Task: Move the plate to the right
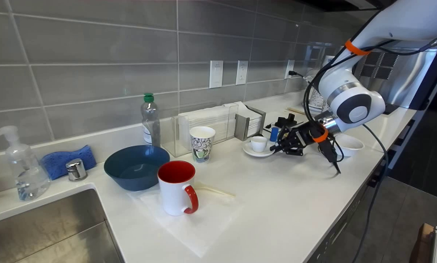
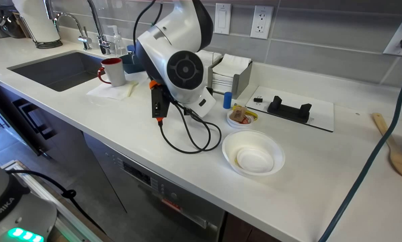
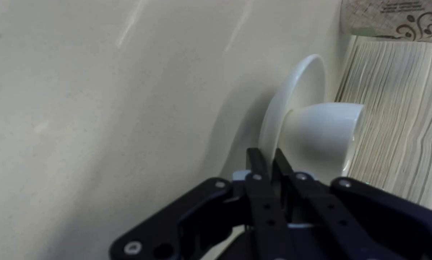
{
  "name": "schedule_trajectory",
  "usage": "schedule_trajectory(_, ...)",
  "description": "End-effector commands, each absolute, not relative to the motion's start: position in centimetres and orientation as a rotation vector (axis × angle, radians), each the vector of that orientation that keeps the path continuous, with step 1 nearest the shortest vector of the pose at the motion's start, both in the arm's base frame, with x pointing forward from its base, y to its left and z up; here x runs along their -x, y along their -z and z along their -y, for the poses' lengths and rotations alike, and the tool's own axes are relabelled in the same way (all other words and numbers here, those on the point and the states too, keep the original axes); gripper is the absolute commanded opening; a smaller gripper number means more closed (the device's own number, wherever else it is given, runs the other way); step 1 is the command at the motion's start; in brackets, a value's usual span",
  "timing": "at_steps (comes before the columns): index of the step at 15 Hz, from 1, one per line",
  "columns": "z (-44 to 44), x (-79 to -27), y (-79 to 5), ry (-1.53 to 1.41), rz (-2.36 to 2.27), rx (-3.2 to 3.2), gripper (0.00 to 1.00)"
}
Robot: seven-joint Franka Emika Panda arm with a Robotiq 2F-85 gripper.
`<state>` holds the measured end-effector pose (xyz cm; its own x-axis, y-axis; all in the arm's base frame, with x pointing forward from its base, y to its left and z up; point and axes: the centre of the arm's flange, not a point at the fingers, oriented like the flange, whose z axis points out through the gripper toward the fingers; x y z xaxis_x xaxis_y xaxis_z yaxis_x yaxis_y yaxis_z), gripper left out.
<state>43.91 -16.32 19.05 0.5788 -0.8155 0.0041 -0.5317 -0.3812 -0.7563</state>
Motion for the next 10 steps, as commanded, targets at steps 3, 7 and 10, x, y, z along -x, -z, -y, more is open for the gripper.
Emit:
schedule_trajectory(3, 16.80, -44.49, -18.65, 0.537, -1.081, 2.104, 0.02)
schedule_trajectory(7, 17.01, -44.75, -18.48, 0.541, -1.078, 2.114, 0.02)
schedule_trajectory(10, 17.22, -45.14, -18.11, 0.529, -1.092, 2.123, 0.02)
